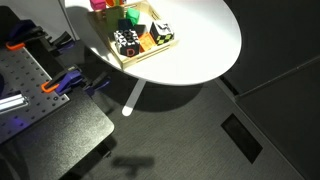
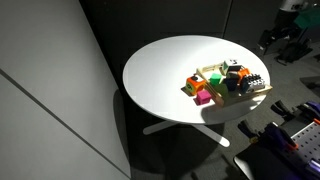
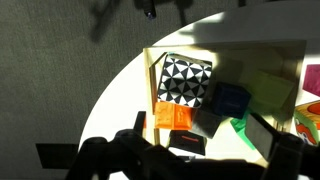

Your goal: Remove the block with black and white triangle patterns from the wooden tray and put it on the table

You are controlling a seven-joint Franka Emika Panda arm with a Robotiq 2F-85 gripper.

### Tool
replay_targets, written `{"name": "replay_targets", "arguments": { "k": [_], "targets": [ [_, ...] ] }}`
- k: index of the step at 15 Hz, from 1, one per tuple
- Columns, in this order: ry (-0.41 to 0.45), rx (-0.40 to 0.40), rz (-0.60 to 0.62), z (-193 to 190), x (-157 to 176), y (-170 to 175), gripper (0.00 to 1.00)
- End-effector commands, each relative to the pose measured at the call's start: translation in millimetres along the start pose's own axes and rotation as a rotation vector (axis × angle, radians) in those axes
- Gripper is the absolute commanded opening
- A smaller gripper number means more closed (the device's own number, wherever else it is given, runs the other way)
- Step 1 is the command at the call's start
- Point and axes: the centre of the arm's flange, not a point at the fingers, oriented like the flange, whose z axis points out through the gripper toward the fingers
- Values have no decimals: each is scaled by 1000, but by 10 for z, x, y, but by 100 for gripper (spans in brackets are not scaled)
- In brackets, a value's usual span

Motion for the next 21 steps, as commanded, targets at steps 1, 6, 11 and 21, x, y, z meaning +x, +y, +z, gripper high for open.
{"name": "replay_targets", "arguments": {
  "k": [1, 6, 11, 21],
  "targets": [
    [0, 0, 0, -1, 3, 0, 100],
    [-6, -10, 12, 31, 27, -4, 100],
    [-33, -10, 15, 277, 160, -69, 100],
    [22, 8, 42, 771, 361, -173, 100]
  ]
}}
